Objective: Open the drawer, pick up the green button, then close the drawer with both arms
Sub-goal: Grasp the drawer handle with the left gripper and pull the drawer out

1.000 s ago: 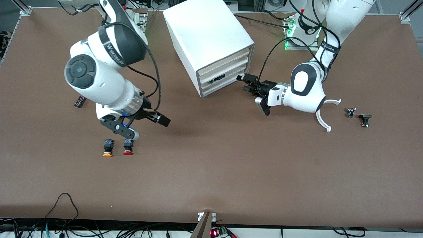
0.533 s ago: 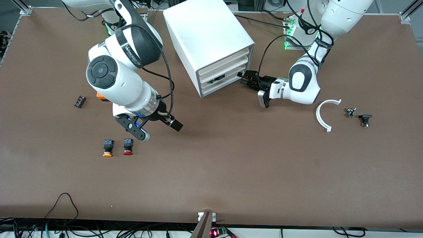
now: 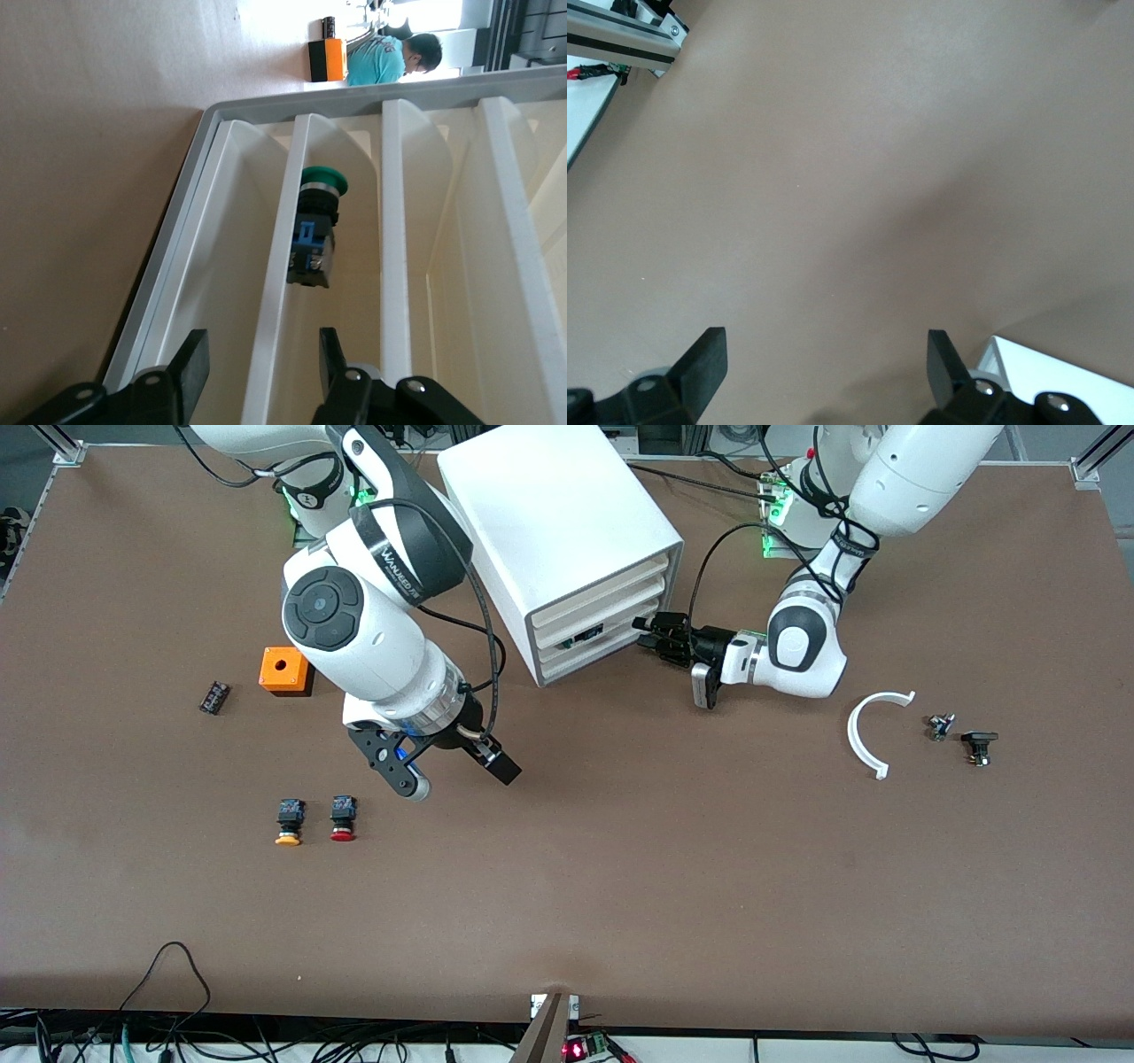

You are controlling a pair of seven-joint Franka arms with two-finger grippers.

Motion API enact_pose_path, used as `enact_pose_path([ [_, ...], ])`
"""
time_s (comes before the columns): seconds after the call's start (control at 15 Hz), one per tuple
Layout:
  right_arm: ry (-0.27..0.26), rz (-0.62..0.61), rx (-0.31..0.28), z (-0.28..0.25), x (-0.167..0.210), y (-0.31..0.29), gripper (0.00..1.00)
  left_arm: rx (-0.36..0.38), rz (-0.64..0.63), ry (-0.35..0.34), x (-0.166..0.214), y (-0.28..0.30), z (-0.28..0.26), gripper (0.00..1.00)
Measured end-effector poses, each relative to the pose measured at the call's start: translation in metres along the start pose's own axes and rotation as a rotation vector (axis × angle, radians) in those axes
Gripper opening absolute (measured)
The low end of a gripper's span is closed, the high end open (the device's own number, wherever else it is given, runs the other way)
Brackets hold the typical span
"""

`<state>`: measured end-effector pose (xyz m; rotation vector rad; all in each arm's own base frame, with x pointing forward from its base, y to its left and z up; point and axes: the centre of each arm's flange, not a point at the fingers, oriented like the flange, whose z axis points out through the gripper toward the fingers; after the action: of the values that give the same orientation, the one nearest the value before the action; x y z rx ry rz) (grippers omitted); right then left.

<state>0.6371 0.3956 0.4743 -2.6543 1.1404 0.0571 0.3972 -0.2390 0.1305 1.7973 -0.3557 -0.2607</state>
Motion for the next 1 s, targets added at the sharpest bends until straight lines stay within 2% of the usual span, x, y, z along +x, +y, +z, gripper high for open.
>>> enact_pose_path([
  [0.2, -0.011, 0.051, 0.027, 0.006, -0.008, -0.005, 1.00, -0.024, -0.006, 0.007, -0.012, -0.007, 0.012, 0.56],
  [0.4, -0.020, 0.086, 0.046, 0.009, -0.012, -0.009, 1.00, -0.047, -0.005, 0.011, -0.021, -0.008, 0.024, 0.47],
  [0.47, -0.022, 0.097, 0.051, 0.011, -0.014, -0.010, 1.00, -0.050, -0.007, 0.010, -0.023, -0.010, 0.026, 0.37],
  [0.67, -0.029, 0.127, 0.063, 0.014, -0.017, -0.013, 1.00, -0.059, -0.008, 0.007, -0.026, -0.013, 0.031, 0.27],
  [0.73, -0.032, 0.138, 0.069, 0.015, -0.019, -0.014, 1.00, -0.066, -0.002, 0.009, -0.025, -0.012, 0.032, 0.14],
  [1.0, -0.046, 0.174, 0.095, 0.016, -0.024, -0.021, 1.00, -0.072, 0.006, 0.017, -0.024, -0.012, 0.030, 0.15],
])
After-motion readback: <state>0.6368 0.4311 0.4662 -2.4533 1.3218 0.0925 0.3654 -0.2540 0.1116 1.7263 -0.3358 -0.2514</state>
